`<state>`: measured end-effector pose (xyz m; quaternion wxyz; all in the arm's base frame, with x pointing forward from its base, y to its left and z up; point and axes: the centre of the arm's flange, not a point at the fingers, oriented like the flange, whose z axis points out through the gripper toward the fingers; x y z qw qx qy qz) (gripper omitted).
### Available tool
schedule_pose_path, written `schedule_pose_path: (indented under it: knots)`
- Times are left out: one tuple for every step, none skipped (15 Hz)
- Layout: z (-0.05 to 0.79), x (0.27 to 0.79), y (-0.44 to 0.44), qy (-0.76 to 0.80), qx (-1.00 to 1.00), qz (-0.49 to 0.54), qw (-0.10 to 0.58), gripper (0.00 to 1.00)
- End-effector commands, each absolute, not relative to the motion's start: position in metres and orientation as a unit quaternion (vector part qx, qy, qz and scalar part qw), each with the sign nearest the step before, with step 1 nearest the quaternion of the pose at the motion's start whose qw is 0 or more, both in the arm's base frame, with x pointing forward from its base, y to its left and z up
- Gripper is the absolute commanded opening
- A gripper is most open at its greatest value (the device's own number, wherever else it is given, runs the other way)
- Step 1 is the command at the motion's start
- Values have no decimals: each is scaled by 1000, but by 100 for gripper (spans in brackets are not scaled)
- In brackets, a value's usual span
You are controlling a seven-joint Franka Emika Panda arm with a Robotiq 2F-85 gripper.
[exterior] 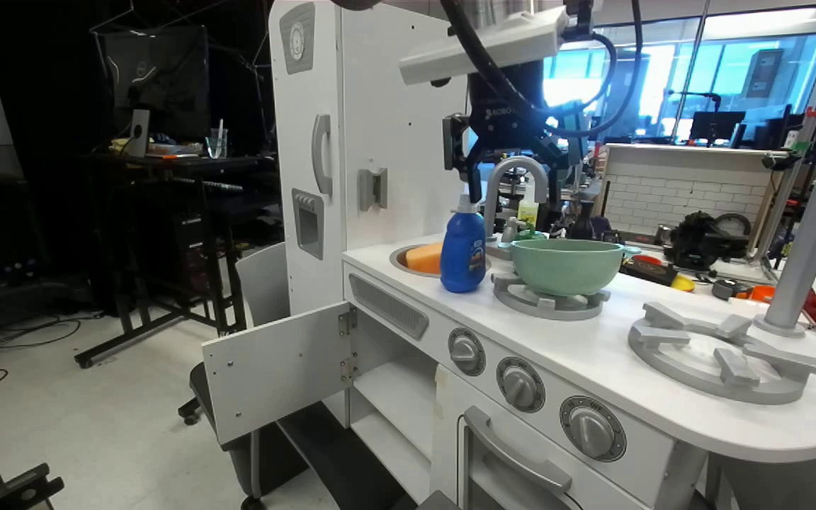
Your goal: Pick the blue bottle and the orange object and put them in the bottom drawer, the close the drawer door
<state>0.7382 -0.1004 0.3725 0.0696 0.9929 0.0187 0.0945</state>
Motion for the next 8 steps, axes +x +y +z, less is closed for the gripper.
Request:
schedule_pose_path:
  knots:
    - [395, 816, -106, 70, 994, 71, 49, 100]
    - [402, 820, -104, 90, 993, 57, 42, 100]
    - [412, 820, -103, 110, 992, 40, 37, 100]
    - [425, 818, -106, 131, 991, 21, 32, 100]
    - [438, 815, -108, 151, 988, 8, 27, 100]
    - [449, 809, -111, 167, 986, -6, 22, 100]
    - [456, 805, -115, 180, 983, -17, 18, 100]
    - [460, 803, -119, 192, 981, -30, 16, 100]
